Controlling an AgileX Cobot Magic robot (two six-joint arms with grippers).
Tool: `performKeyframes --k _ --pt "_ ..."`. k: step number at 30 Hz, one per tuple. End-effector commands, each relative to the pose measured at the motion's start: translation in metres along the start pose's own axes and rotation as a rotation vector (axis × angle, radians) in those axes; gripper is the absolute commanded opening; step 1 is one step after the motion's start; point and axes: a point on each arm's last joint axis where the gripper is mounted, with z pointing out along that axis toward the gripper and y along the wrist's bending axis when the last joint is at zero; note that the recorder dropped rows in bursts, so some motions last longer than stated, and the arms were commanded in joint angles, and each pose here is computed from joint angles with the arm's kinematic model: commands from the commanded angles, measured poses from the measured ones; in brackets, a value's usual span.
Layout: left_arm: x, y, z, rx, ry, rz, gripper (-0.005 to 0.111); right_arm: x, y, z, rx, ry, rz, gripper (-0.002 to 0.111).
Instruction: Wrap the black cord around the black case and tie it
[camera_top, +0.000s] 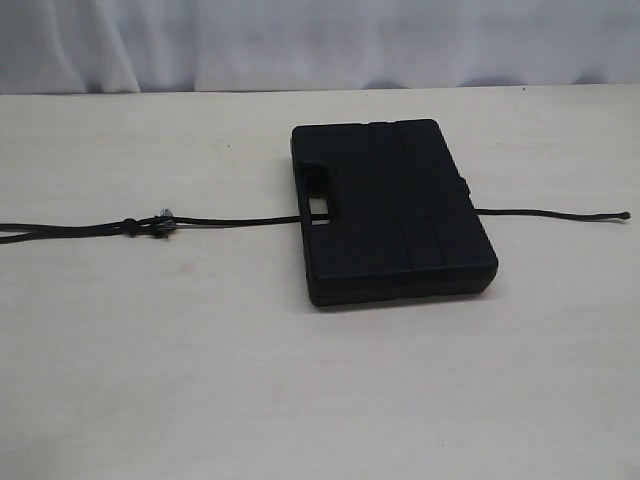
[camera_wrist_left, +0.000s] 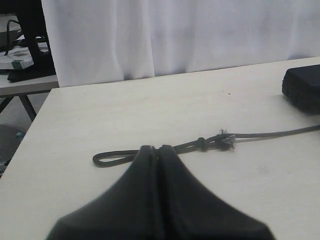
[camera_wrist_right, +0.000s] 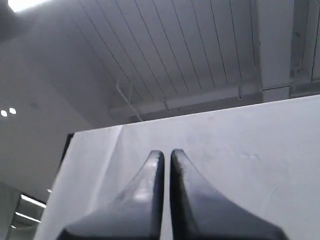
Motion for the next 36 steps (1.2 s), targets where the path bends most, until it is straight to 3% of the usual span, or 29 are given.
performKeyframes --k 1,5,9,11,14,17,21,23,25,30,36 --pt "0.0 0.0 0.0 -0.005 -0.01 -0.001 0.0 -0.007 -0.005 0.018 0.077 0.14 0.159 0.005" --pt "0.0 0.0 0.0 -0.005 -0.01 -0.001 0.0 -0.016 -0.01 0.043 0.168 0.449 0.141 0.024" --pt "0.0 0.0 0.0 -0.005 -0.01 -0.001 0.0 -0.017 -0.016 0.073 0.268 0.78 0.139 0.051" --pt "0.0 0.0 0.0 -0.005 -0.01 -0.001 0.0 -0.013 -0.02 0.087 0.301 0.929 0.123 0.056" --pt "0.0 0.0 0.0 -0.005 -0.01 -0.001 0.0 0.005 -0.027 0.118 0.336 1.237 0.066 0.055" --pt "0.0 0.0 0.0 -0.005 -0.01 -0.001 0.0 0.041 -0.029 0.155 0.251 1.546 0.061 0.052" --pt "0.0 0.0 0.0 -0.005 -0.01 -0.001 0.0 0.097 -0.018 0.184 0.055 1.728 0.245 0.052" --pt "0.0 0.0 0.0 -0.005 -0.01 -0.001 0.0 0.14 0.0 0.186 -0.114 1.835 0.282 0.052" --pt "0.0 0.0 0.0 -0.005 -0.01 -0.001 0.0 0.17 0.019 0.183 -0.198 1.883 0.232 0.052" --pt "0.0 0.0 0.0 -0.005 -0.01 -0.001 0.0 0.28 0.087 0.191 -0.129 2.004 0.071 0.052" --pt "0.0 0.0 0.0 -0.005 -0.01 -0.001 0.0 0.348 0.114 0.193 -0.067 2.159 0.117 0.051"
